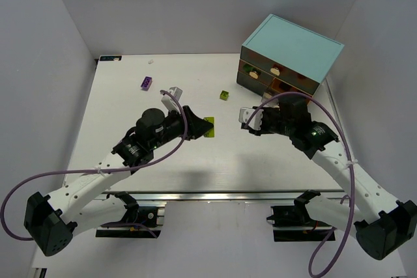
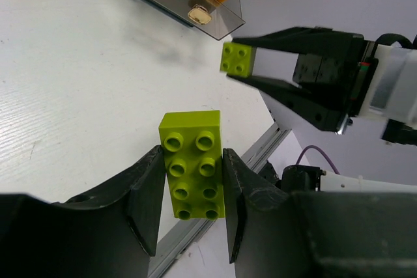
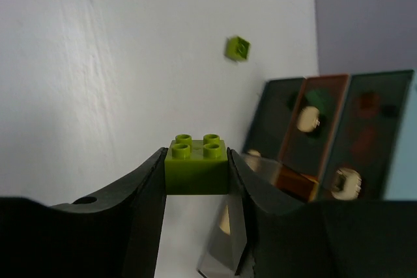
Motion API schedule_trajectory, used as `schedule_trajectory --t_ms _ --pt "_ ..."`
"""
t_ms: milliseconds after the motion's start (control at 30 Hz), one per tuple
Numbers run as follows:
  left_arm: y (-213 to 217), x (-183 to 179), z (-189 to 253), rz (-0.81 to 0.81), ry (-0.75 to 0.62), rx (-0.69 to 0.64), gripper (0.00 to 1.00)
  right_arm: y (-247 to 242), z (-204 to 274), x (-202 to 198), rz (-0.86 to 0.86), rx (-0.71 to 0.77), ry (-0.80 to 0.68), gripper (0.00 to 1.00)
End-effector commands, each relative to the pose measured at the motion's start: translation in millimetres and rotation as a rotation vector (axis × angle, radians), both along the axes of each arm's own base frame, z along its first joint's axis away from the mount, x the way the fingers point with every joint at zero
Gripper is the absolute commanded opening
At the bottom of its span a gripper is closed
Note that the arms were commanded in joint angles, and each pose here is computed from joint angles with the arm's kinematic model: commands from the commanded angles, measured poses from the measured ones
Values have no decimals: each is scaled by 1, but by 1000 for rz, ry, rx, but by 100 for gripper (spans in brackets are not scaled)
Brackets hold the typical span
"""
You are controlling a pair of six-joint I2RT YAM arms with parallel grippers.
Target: Sort the legos into containers by color
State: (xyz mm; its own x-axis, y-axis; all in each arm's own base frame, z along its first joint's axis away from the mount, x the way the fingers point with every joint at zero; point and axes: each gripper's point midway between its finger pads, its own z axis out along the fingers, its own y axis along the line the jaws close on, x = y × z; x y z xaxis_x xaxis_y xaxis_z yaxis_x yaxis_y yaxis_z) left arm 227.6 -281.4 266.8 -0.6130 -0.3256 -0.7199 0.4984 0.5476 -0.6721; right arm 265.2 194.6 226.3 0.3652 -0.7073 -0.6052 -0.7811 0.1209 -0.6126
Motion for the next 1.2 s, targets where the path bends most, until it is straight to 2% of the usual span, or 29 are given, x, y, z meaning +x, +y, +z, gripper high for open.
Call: schedule_trajectory --t_ms 0,33,200,367,467,800,867,900,1000,1033,1100,1133,1167 --pt "-3 0 3 -22 -29 -19 15 -36 23 21 -17 -213 -208 0" --pt "-5 1 2 -25 -32 -20 15 -45 20 26 7 -291 -233 0" --pt "-7 0 -2 -37 -34 -31 16 -64 42 56 23 -431 -278 0" --pt "-12 1 -5 -55 -31 -34 16 -90 32 87 105 -674 -325 0" --pt "-17 2 -3 -70 -33 -40 17 -109 22 99 125 -792 -302 0" --pt "-26 8 3 -87 -47 -65 18 -141 2 134 110 -906 -263 0" --pt "-28 9 6 -90 -51 -71 18 -152 0 142 90 -933 -258 3" --pt "-29 10 5 -90 -51 -71 18 -153 -5 145 96 -943 -248 5" --pt "-31 12 8 -94 -55 -79 18 -162 -11 147 91 -953 -215 21" --pt "-33 13 8 -95 -51 -80 18 -165 -10 147 84 -953 -214 37" --pt "-36 14 12 -100 -54 -96 18 -160 -7 149 84 -927 -236 51" --pt "-39 17 10 -103 -48 -97 18 -161 -4 150 73 -913 -244 68" --pt "-42 19 11 -108 -49 -109 18 -158 -2 150 76 -889 -251 69"
